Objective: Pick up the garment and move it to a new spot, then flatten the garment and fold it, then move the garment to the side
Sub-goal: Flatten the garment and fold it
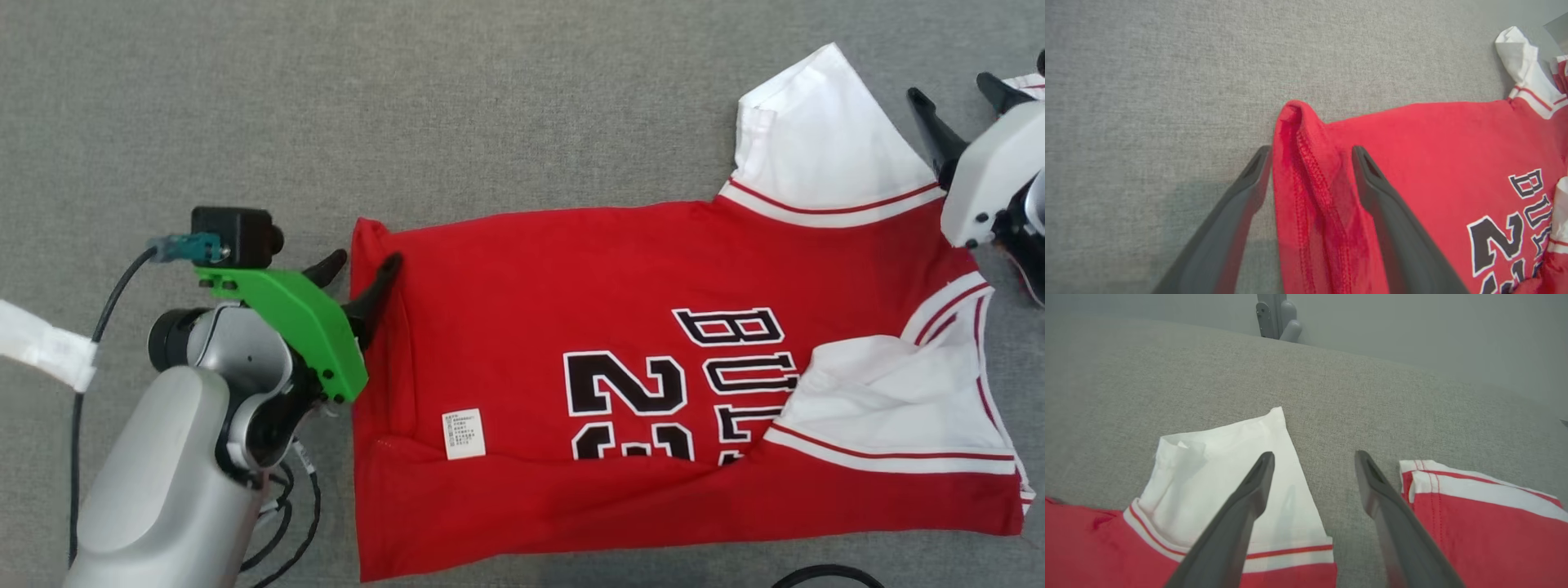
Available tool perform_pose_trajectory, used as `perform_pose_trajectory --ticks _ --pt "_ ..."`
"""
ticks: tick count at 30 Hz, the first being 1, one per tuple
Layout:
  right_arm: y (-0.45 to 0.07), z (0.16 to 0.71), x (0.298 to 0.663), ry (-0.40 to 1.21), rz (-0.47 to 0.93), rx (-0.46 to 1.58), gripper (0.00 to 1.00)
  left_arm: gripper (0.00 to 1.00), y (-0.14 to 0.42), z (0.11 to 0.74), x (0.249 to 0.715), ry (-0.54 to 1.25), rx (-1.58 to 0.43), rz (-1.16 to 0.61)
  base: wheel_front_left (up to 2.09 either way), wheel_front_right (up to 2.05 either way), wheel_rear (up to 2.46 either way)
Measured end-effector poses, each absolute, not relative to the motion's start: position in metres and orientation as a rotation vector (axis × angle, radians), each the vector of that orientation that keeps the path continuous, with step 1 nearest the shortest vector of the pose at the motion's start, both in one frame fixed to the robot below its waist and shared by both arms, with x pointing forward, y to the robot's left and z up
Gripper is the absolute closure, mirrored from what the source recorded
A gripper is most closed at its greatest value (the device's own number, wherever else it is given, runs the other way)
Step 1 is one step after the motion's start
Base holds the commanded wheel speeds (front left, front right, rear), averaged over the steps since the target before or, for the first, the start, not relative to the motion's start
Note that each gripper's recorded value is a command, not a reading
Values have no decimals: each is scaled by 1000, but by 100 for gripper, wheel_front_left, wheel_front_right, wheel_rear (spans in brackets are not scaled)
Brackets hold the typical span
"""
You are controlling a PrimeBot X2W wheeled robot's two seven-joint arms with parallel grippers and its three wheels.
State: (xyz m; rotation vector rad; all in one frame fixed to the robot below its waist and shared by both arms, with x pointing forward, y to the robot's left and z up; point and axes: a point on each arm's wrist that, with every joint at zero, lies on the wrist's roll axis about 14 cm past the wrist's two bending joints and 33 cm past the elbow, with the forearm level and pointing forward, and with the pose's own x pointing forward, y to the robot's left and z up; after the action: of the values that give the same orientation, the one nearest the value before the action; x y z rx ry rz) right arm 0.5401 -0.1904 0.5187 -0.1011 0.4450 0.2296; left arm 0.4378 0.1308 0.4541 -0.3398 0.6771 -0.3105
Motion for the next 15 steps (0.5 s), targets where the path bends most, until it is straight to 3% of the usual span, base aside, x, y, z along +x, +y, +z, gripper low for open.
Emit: perform_pose_trajectory --ticks 15 --pt "-135 439 592 583 318 -113 0 0 144 413 449 775 -337 -248 0 0 0"
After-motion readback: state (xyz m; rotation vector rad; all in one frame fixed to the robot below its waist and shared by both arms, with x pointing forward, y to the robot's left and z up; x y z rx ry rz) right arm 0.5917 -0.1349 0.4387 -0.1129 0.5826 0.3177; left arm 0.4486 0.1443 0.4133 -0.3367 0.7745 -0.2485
